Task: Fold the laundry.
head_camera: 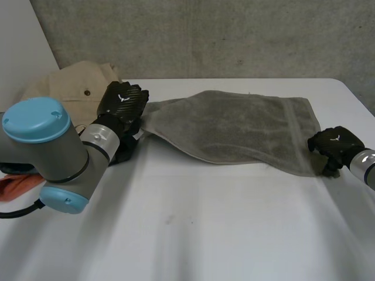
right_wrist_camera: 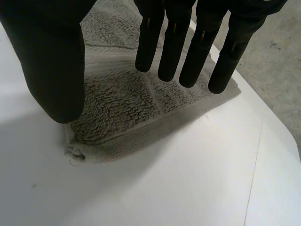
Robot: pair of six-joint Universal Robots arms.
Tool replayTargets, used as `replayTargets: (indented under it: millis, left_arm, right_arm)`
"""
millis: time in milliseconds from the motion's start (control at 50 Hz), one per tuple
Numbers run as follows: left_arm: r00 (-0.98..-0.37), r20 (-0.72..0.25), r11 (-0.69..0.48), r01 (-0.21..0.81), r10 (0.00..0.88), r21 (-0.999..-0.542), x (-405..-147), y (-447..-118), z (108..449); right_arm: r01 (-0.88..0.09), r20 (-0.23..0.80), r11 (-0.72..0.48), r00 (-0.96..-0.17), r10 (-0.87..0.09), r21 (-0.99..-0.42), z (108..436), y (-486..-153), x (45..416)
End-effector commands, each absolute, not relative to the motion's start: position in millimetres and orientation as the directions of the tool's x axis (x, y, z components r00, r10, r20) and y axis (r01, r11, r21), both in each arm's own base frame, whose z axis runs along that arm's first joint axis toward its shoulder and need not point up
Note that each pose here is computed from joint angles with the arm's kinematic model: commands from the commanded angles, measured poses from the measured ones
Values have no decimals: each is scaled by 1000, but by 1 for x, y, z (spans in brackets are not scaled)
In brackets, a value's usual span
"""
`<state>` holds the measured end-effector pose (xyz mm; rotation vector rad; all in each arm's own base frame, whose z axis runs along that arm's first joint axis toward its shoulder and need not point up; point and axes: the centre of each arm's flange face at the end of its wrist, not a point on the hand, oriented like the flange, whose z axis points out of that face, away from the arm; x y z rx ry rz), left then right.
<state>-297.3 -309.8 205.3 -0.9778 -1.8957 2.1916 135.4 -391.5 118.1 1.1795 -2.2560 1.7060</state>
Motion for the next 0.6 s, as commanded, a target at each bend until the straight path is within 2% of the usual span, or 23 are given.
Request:
replayTargets:
  millis: [20, 180, 380, 440, 500, 600]
  left_arm:
    - [-793, -405, -230, 335, 455, -914, -297, -310, 206]
    - [-795, -405, -232, 334, 451, -914, -297, -312, 207]
    - [-811, -405, -229, 336, 421, -913, -287, -322, 210]
    - [-814, -397, -222, 332, 424, -917, -287, -322, 209]
    - [-816, -390, -213, 328, 426, -920, -286, -322, 207]
    - [-816, -390, -214, 328, 427, -920, -287, -321, 208]
  right_arm:
    - [-613, 495, 60, -688, -530, -788, 113, -400, 144]
    - [-619, 533, 15, -688, -493, -785, 117, -415, 148]
    - [-571, 517, -11, -735, -439, -821, 118, -434, 149]
    - [-560, 492, 19, -744, -453, -829, 122, -428, 149]
    - [-533, 444, 69, -763, -470, -843, 139, -418, 148]
    - [-505, 350, 184, -776, -524, -843, 148, -394, 147]
